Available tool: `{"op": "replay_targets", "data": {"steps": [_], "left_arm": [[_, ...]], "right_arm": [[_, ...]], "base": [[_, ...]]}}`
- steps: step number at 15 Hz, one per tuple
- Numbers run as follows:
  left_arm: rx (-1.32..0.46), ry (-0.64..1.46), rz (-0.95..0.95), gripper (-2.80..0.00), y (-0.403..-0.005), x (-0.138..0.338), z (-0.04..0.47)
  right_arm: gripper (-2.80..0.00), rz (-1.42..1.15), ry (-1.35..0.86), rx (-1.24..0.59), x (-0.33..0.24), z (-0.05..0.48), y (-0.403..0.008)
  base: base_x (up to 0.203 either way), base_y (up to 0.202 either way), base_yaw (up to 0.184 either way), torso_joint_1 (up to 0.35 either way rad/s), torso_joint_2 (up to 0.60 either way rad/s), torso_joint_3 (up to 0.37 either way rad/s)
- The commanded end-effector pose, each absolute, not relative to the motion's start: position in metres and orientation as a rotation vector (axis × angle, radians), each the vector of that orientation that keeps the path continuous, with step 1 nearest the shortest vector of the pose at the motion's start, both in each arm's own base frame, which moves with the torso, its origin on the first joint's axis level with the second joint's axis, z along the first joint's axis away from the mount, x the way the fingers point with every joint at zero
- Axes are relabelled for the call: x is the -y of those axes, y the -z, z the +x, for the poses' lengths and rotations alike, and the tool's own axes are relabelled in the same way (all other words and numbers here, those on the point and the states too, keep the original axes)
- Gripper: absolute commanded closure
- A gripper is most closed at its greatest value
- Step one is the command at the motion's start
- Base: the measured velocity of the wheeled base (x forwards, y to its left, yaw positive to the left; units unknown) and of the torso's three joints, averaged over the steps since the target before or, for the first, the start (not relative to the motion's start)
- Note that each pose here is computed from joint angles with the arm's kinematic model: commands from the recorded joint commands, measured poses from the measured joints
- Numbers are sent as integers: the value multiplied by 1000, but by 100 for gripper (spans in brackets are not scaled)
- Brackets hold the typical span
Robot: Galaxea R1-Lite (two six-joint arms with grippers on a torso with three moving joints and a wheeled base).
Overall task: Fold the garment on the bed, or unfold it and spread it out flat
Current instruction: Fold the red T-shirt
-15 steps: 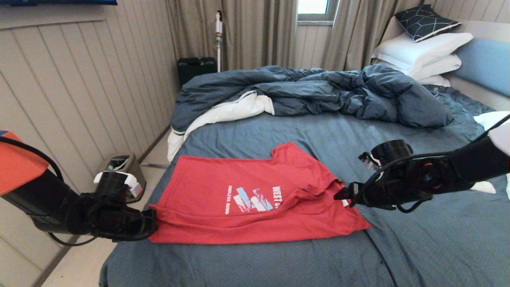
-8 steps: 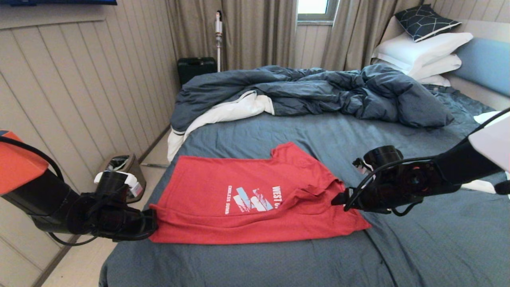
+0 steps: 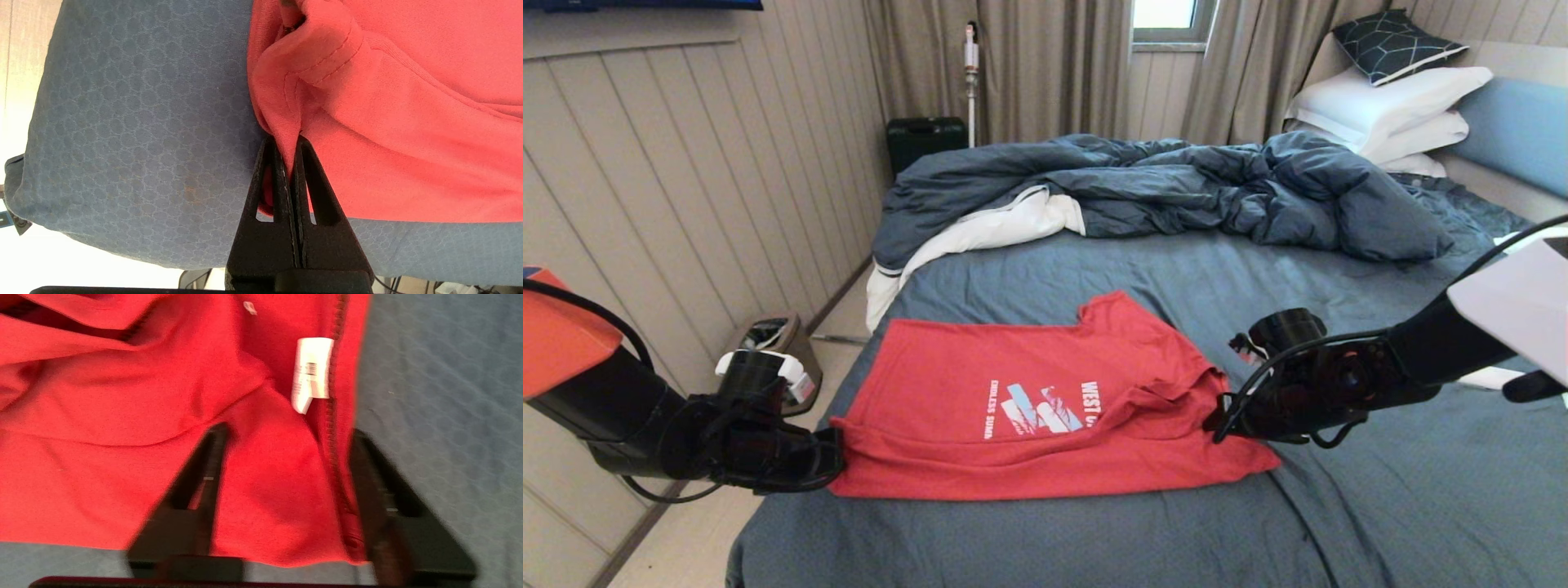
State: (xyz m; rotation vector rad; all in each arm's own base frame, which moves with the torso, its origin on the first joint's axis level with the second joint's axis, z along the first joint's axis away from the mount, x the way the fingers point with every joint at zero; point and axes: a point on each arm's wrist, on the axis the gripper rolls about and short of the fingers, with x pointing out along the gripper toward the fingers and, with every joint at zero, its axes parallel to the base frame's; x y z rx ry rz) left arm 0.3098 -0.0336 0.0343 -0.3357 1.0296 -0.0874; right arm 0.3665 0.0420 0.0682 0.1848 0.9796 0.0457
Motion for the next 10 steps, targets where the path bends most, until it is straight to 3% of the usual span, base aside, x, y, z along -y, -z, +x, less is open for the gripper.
{"op": "replay_targets", "data": {"steps": [1, 10], "left_arm": [[-1029, 87, -338, 0, -34, 34, 310], [-1012, 102, -339, 0, -43, 37, 298]], "right_arm": [[0, 184, -46, -986, -42, 365, -67], [0, 185, -49, -991, -41, 345, -68]], "base": [[0, 0, 0, 0, 0, 0], [0, 0, 0, 0, 0, 0]]}}
